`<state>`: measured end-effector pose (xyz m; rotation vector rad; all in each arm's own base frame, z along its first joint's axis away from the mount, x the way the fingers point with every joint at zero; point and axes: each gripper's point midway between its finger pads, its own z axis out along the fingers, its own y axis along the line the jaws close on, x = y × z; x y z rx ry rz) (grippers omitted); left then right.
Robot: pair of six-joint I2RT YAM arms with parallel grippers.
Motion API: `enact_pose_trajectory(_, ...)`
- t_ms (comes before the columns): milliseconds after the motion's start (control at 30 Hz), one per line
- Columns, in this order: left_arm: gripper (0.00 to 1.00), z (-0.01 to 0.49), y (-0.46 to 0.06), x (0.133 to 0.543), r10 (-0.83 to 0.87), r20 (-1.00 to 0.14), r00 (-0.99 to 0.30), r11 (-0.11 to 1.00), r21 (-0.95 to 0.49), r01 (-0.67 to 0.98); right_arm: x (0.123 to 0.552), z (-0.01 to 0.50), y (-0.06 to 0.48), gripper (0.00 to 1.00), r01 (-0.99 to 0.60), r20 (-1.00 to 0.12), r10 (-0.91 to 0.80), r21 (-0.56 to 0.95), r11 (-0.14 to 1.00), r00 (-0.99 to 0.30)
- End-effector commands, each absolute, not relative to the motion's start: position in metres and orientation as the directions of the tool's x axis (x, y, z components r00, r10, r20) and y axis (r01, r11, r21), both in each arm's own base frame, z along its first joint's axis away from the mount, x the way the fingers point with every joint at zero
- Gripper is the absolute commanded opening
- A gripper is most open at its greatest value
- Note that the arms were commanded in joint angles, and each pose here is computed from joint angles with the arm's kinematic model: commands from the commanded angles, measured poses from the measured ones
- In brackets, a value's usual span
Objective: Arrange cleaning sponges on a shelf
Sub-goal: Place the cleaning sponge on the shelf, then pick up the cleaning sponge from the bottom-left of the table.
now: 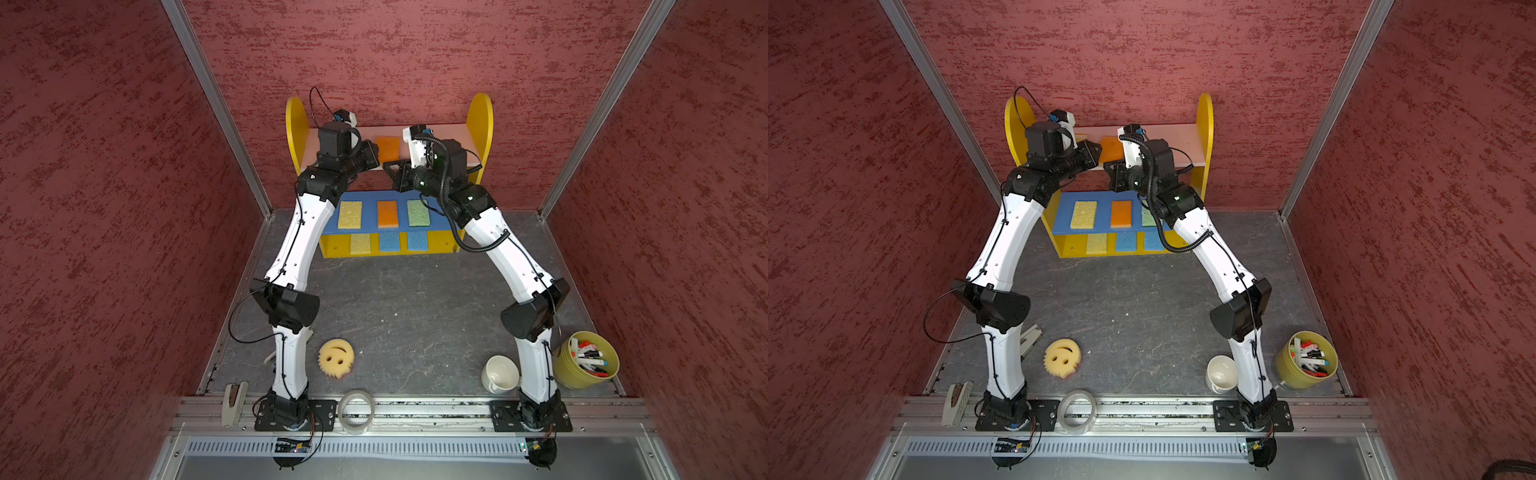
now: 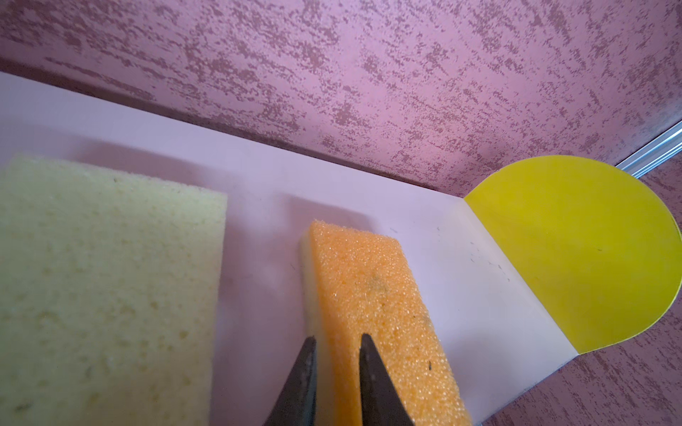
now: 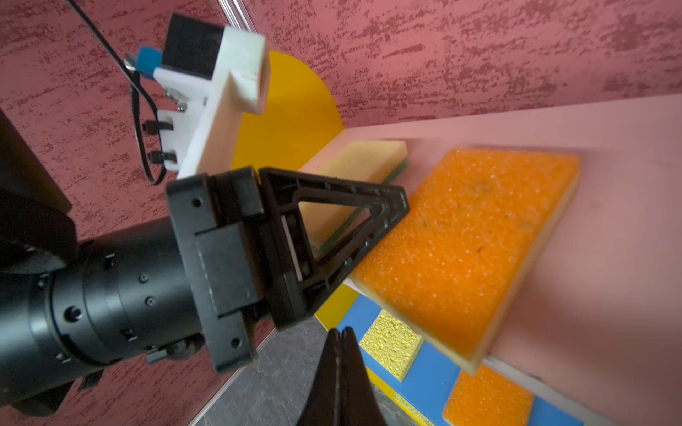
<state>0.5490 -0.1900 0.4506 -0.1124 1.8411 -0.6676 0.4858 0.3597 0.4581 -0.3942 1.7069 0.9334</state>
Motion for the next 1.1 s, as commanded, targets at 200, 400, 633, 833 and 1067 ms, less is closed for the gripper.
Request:
enact_pose_trajectory(200,0.41,0.474,-0.188,0.542,-0.423,-0.845,-0.326,0.814,-0.513,0.273,0.497,0.452,0.358,0.0,-0.658,-0.913,0.199,0.397,0.64,-0.356)
enact_pose_trajectory(400,0.49,0.478,-0.19,0.537,-0.431,-0.842,-0.325,0.802,-0.523,0.289,0.503,0.45,0.356,0.0,-0.649,-0.912,0.211,0.401,0.647,-0.353)
enact_pose_trajectory(633,0.61,0.496,-0.192,0.522,-0.451,-0.842,-0.294,0.776,-0.533,0.337,0.512,0.447,0.353,0.0,-0.639,-0.906,0.227,0.414,0.648,-0.357)
enact_pose_trajectory(833,0.62,0.521,-0.187,0.494,-0.475,-0.849,-0.23,0.758,-0.528,0.382,0.516,0.445,0.351,0.0,-0.632,-0.903,0.235,0.421,0.651,-0.359)
enact_pose_trajectory(1067,0.63,0.55,-0.188,0.458,-0.486,-0.854,-0.183,0.733,-0.513,0.447,0.512,0.443,0.354,0.0,-0.641,-0.89,0.235,0.445,0.625,-0.39)
